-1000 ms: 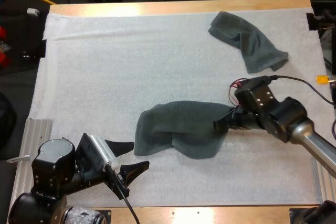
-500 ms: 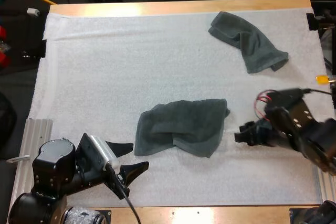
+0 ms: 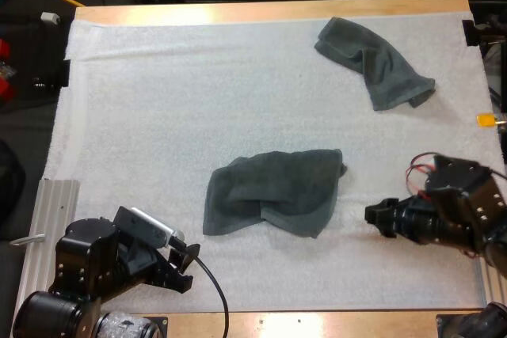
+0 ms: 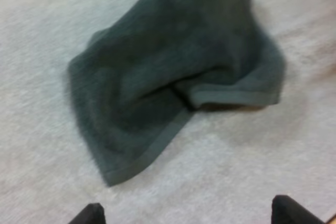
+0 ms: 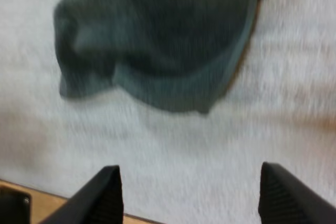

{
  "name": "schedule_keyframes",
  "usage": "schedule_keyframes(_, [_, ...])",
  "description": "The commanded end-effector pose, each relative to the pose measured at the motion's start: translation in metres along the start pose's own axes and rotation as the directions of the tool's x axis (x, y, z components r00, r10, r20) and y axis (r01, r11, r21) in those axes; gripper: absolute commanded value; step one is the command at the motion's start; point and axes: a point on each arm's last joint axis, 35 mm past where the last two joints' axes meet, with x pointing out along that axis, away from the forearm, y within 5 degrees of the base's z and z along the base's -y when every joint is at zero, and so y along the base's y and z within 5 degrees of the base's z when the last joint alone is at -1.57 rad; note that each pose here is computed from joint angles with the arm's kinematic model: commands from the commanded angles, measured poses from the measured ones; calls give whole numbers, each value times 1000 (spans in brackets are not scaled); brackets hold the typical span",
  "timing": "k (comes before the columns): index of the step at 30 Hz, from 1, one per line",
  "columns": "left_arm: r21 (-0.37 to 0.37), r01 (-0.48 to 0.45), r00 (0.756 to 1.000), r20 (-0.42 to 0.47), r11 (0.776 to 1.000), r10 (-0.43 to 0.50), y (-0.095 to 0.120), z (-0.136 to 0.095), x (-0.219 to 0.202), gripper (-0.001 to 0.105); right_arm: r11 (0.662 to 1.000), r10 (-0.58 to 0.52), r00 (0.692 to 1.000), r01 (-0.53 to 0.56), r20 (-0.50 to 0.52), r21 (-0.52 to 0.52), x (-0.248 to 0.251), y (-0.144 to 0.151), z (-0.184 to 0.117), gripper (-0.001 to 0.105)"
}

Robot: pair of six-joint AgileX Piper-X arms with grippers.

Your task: Pick towel from pile, fold and stack

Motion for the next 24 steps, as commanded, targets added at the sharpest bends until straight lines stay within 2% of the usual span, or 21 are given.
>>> schedule_keyframes(1, [-7,-27,1000,-4,1000,27,0,0,-1,62,1000,14,999,-14,-33,15,6,1,-6,55])
schedule_keyframes(6, [-8,-36,999,-5,999,35,1,0,-1,62,998,56,998,-55,-41,27,39,9,-23,55])
schedule_keyframes(9, [-8,-35,999,-5,999,35,1,0,-1,62,991,100,995,-100,-3,85,63,12,-31,55])
schedule_keyframes(12, [-8,-33,999,-6,999,33,0,-1,-1,62,974,122,992,-124,23,187,88,10,-35,55])
schedule_keyframes(15, [-8,-33,999,-8,999,33,0,-1,-1,62,961,120,993,-119,14,251,114,6,-40,55])
schedule_keyframes(20, [-10,-34,999,-13,999,34,1,-1,-1,62,960,89,995,-78,-32,267,144,4,-40,55])
schedule_keyframes(24, [-10,-34,999,-13,999,34,1,-1,-1,62,950,98,995,-88,-19,300,167,7,-35,55])
